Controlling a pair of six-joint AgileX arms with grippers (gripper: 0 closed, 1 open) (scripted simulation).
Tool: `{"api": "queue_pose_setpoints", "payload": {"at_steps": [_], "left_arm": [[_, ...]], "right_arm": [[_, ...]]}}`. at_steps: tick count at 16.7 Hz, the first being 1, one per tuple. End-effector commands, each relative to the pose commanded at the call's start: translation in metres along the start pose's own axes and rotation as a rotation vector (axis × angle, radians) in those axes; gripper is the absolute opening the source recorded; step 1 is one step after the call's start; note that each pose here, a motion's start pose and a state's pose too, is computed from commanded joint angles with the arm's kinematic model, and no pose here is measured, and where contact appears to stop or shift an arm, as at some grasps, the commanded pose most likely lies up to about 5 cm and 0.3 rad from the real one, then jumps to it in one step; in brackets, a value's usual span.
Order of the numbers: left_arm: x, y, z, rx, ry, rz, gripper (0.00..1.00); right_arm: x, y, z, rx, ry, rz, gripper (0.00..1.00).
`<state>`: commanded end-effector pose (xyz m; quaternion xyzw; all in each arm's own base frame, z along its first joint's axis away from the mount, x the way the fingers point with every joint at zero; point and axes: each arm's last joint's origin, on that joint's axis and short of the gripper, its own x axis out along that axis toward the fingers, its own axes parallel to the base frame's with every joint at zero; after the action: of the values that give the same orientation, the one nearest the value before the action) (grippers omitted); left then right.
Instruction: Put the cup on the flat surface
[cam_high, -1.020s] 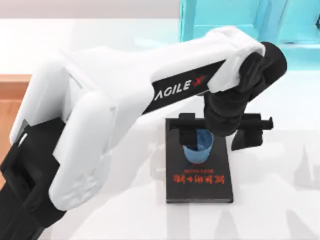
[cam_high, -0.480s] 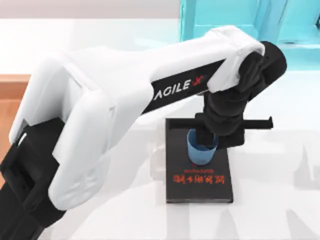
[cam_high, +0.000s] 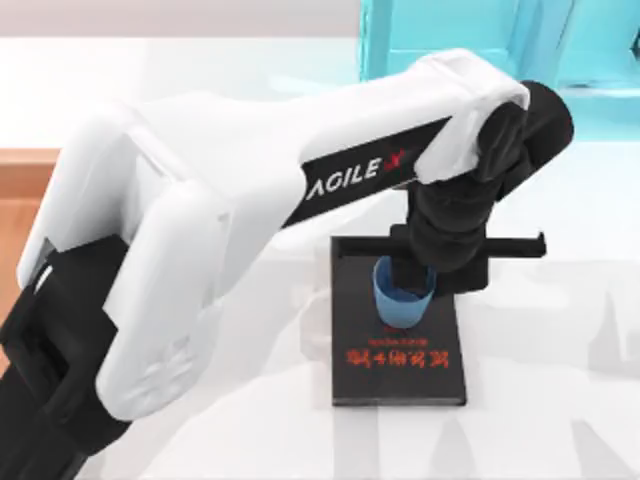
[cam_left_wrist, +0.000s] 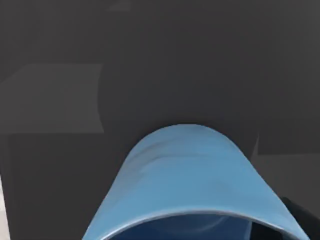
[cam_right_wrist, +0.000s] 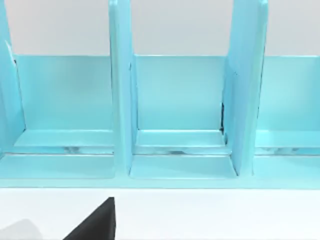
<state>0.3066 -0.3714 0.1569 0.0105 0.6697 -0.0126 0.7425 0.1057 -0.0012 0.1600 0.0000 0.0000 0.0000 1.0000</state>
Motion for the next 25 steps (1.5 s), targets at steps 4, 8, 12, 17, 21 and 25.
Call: {"api": "queue_pose_setpoints", "payload": {"at_steps": [4,8,12,17,21,25], "left_arm": [[-0.027,-0.001,0.005,-0.005,-0.009,-0.010,0.00],[-0.048,0.000,0.005,-0.001,0.001,0.000,0.00],[-0.049,0.002,0.006,-0.002,0.001,0.001,0.00],[-0.077,0.062,0.026,-0.016,0.036,0.015,0.00],[-0.085,0.095,0.029,-0.009,0.082,0.040,0.00],[-0.083,0.093,0.029,-0.004,0.080,0.041,0.00]], "right_arm": [[0.000,0.000,0.000,0.000,0.000,0.000,1.00],[0.000,0.000,0.000,0.000,0.000,0.000,1.00],[0.000,0.000,0.000,0.000,0.000,0.000,1.00],[0.000,0.000,0.000,0.000,0.000,0.000,1.00],[0.000,0.000,0.000,0.000,0.000,0.000,1.00],[0.000,0.000,0.000,0.000,0.000,0.000,1.00]]}}
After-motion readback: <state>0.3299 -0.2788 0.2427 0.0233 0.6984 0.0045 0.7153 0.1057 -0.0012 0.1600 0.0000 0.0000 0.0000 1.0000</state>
